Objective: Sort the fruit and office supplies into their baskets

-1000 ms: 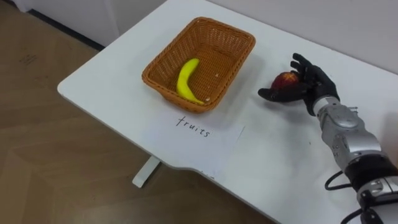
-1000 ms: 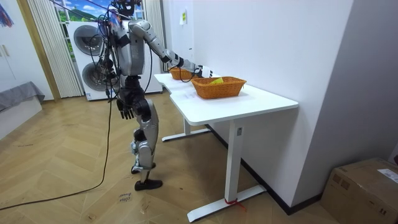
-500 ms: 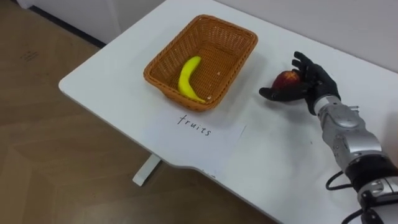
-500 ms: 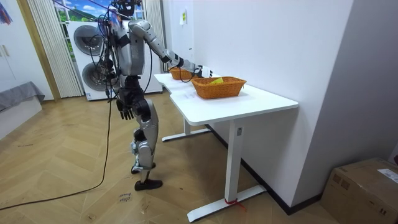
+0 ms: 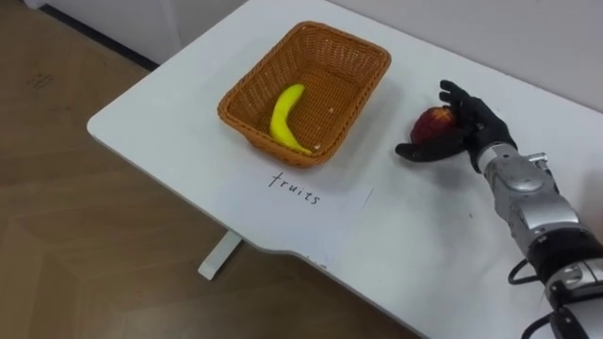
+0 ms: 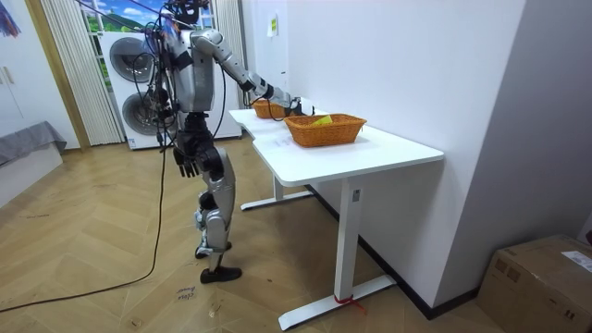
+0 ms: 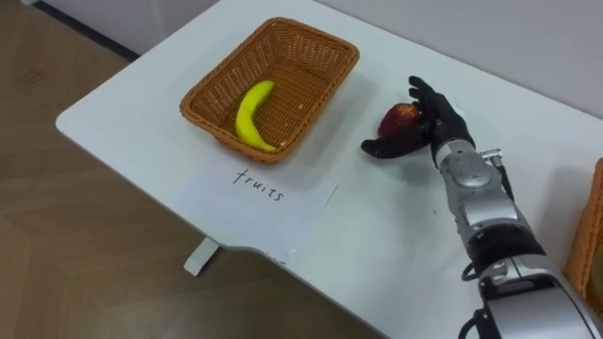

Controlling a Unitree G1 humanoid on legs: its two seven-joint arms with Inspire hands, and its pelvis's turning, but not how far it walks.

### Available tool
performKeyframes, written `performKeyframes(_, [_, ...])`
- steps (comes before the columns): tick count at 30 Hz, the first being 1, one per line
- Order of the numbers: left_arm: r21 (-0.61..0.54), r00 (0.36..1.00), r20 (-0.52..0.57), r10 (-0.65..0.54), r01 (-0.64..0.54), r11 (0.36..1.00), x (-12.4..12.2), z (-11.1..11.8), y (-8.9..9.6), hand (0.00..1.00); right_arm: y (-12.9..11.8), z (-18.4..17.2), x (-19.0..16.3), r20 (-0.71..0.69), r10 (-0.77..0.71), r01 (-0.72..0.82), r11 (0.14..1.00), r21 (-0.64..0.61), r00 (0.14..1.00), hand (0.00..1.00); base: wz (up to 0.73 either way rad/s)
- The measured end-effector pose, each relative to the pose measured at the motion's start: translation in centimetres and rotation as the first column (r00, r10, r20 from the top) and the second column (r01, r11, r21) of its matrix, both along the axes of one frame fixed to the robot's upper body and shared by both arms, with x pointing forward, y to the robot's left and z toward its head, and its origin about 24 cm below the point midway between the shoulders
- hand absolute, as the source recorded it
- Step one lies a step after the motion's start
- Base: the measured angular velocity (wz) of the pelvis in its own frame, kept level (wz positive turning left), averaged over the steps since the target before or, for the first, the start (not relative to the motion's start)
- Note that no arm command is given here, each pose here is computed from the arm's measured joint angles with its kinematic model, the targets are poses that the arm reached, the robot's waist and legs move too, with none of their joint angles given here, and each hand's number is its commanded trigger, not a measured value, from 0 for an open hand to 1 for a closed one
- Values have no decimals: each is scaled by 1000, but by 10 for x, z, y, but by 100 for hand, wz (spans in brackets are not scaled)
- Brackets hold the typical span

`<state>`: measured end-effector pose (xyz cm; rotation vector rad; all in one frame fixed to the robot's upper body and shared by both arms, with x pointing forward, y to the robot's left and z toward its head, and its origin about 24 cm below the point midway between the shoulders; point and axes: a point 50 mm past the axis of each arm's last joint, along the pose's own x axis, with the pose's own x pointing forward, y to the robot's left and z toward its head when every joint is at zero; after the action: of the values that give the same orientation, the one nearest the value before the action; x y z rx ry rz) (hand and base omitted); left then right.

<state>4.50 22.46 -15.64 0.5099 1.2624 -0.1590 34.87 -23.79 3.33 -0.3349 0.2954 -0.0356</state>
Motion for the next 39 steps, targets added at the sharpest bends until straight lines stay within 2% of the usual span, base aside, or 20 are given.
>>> performKeyframes(1, [5, 1000, 3, 1, -1, 1000, 0, 0, 0, 0, -1, -1, -1, -6, -3, 3, 1000, -1, 1000, 100, 5])
performKeyframes(12, [26, 1000, 18, 13, -14, 1000, 2, 1, 2, 0, -16, 8, 2, 0, -24, 24, 987, -157, 1000, 100, 1])
performKeyframes(22, [30, 1000, 21, 8, -8, 1000, 12, 0, 3, 0, -17, 11, 4, -10, -28, 26, 984, -179, 1000, 100, 0])
performKeyframes(39, [40, 1000, 8, 18, -18, 999, 9, 0, 5, 0, -20, 4, 2, -97, -42, 25, 985, -169, 994, 100, 0])
